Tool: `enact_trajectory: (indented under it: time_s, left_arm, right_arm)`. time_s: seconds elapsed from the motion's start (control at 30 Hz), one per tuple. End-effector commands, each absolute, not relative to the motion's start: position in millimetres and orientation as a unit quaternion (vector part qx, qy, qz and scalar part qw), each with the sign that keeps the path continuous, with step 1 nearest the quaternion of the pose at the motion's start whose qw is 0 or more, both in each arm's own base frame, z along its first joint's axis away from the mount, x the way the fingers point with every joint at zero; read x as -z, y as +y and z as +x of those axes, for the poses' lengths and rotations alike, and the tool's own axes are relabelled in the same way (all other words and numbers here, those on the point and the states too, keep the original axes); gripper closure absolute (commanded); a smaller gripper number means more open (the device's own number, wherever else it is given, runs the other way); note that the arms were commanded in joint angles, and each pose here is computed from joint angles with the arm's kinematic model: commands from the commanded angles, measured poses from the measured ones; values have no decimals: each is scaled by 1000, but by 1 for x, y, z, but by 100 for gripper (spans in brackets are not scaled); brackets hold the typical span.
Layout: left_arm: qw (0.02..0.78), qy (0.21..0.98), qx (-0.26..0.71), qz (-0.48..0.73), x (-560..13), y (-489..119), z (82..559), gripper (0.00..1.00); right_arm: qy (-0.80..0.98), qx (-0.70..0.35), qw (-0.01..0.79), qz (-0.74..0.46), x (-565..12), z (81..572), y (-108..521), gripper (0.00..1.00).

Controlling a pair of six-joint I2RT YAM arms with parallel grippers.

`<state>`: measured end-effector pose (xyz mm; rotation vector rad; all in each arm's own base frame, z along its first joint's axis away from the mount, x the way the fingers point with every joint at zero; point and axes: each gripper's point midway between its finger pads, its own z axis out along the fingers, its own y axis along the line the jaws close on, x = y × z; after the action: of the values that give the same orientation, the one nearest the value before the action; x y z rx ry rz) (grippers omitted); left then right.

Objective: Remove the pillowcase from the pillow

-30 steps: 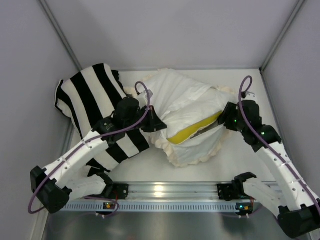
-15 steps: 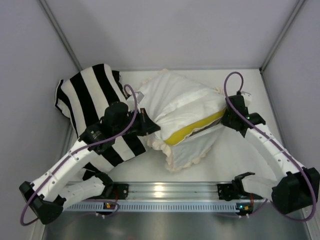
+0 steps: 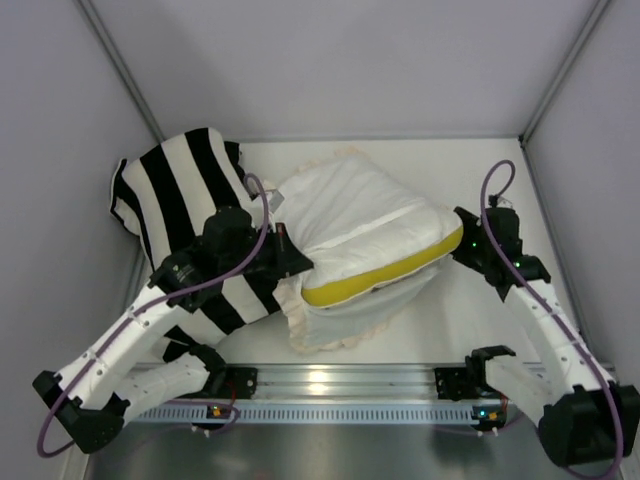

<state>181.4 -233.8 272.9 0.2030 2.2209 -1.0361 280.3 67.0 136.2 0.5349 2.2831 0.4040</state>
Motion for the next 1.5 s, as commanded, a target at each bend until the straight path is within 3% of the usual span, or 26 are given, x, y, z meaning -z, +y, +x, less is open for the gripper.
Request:
enact_trajectory:
  time_s: [0.0,0.13,0.27,0.67,0.77,0.8,0.83,0.97,1.03,1.2,1.27,1.47]
  left_arm:
    - [341,822,443,104,-284,-262,197,100]
    - [309,819,463,138,-275,-299,205,100]
    - [310,823,448,164,-271,-333,222,100]
    - [289,837,438,156,-249,-401,280,100]
    - [267,841,443,160,-238,-407,278,80]
    - [262,842,444,161,-236,-406,276,67]
    - [261,842,443,161,-234,-405,275,44]
    - [264,843,439,163,-233,-393,264,22]
    - [263,845,437,158,-232,-383,256,20]
    - [243,864,421,128,-209,-366,240,19]
    - [209,891,388,104,-166,-359,225,20]
    - [165,918,350,86,-110,-370,193,24]
  right_arm:
    - [847,-197,440,223,-190,281,65,1]
    - [851,-241,428,186,-210,267,80,0]
    - [834,-227,470,177,-244,257,70,1]
    - [823,-73,503,254,-277,263,8,0]
    - [816,-74,514,252,-286,262,7,1]
    - [818,-76,513,247,-285,262,8,1]
    - [822,-81,511,239,-282,261,11,1]
    - [850,-220,455,148,-248,253,72,1]
    - [866,-254,404,149,-210,243,88,1]
    - [854,-349,364,128,-184,227,128,1]
    - [858,-367,342,109,-175,215,141,1]
    - [862,-385,315,102,-149,205,149,1]
